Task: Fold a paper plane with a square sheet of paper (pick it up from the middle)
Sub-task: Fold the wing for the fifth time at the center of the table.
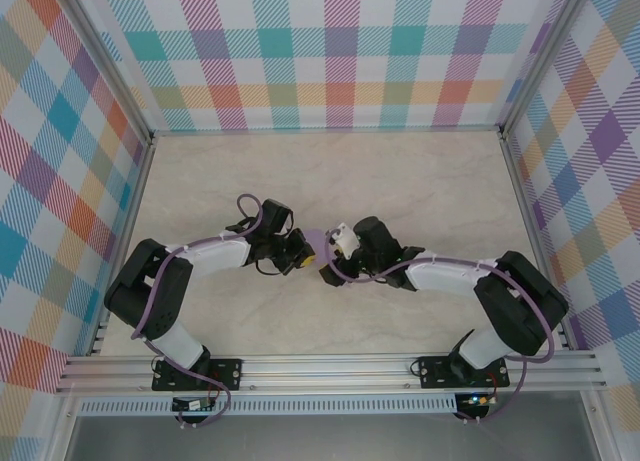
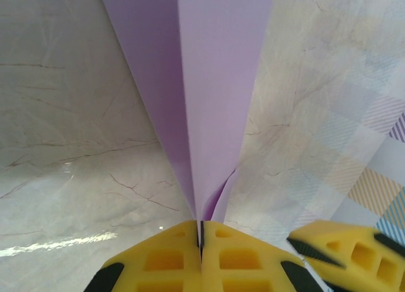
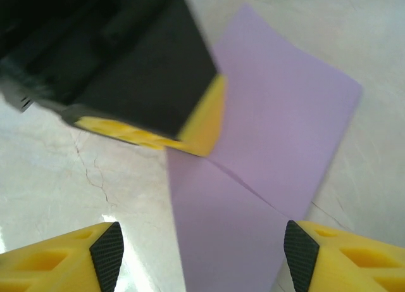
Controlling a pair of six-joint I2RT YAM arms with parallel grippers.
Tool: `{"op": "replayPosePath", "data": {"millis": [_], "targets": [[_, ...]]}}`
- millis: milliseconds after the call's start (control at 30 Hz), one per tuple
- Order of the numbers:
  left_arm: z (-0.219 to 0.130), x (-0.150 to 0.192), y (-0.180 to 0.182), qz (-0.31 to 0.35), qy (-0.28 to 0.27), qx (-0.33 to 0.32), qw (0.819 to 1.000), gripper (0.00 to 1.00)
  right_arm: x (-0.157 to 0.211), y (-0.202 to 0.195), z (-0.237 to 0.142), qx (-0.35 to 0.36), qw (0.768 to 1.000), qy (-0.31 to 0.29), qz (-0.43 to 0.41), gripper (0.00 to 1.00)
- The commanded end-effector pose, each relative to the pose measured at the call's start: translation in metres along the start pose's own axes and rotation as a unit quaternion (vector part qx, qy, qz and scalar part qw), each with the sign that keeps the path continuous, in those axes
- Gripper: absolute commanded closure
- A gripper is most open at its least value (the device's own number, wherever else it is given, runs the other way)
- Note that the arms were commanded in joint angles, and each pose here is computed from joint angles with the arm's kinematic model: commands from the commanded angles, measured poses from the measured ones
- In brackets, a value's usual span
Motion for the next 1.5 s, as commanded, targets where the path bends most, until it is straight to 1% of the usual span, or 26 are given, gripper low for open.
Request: {"op": "replayPosePath", "data": {"millis": [0,200,367,433,533,567,600,833,1000,1100,1133,1233,1300,1333,1400,1467], "targets": [[-0.008,0.003,-0.012,0.000,-0.002,0.005,1.000,0.96,-0.008,0.008,0.008,0.031,0.991,-0.041,-0.122,0.30],[-0.009,0.003,-0.014,-0.003,0.000,0.007,1.000,0.97,0.006,0.014,0.026,0.058,0.981,-0.050,-0.178,0.31],[-0.011,0.004,-0.015,-0.005,-0.002,0.008,1.000,0.97,0.015,0.010,0.038,0.088,0.975,-0.046,-0.200,0.39],[-0.013,0.004,-0.015,-0.005,-0.003,0.008,1.000,0.96,0.017,0.009,0.040,0.101,0.973,-0.052,-0.203,0.42],[-0.013,0.004,-0.016,-0.005,-0.004,0.007,1.000,0.97,0.020,0.006,0.043,0.114,0.971,-0.050,-0.205,0.51],[-0.013,0.004,-0.016,-0.006,-0.005,0.007,1.000,0.97,0.016,0.006,0.043,0.117,0.969,-0.066,-0.206,0.55],[-0.014,0.004,-0.016,-0.006,-0.004,0.007,1.000,0.97,0.016,0.006,0.044,0.116,0.969,-0.065,-0.207,0.58],[-0.014,0.004,-0.016,-0.007,-0.004,0.006,1.000,0.97,0.017,0.006,0.048,0.111,0.969,-0.063,-0.211,0.65],[-0.016,0.004,-0.018,-0.004,-0.008,0.005,1.000,0.97,0.017,0.007,0.048,0.104,0.970,-0.062,-0.211,0.77],[-0.018,0.003,-0.019,-0.004,-0.011,0.003,1.000,0.95,0.017,0.008,0.047,0.098,0.972,-0.060,-0.207,0.80],[-0.018,0.003,-0.019,-0.003,-0.012,0.002,1.000,0.94,0.018,0.009,0.047,0.096,0.972,-0.060,-0.205,0.81],[-0.025,0.000,-0.020,0.000,-0.023,-0.006,1.000,0.87,0.018,0.010,0.047,0.087,0.975,-0.059,-0.197,0.86],[-0.037,-0.003,-0.017,0.000,-0.039,-0.022,0.999,0.79,0.017,0.010,0.046,0.079,0.978,-0.063,-0.185,0.87],[-0.044,-0.005,-0.016,0.001,-0.049,-0.025,0.998,0.76,0.021,0.010,0.047,0.072,0.981,-0.048,-0.175,0.88],[-0.061,-0.011,-0.013,-0.001,-0.074,-0.034,0.997,0.67,0.023,0.010,0.047,0.055,0.986,-0.044,-0.151,0.89],[-0.076,-0.016,-0.008,-0.005,-0.095,-0.035,0.995,0.63,0.024,0.010,0.047,0.040,0.990,-0.040,-0.126,0.89]]}}
Point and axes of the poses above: each hand's point on the last joint's axis, 136 mm out from that joint toward the fingers, its own z axis out along the fingers, its own y axis along the line the jaws close on, x = y × z, the point moved 10 cm from there along -z, back along the fingers, and after that the axes turned 2 degrees about z, right-handed, at the moved point
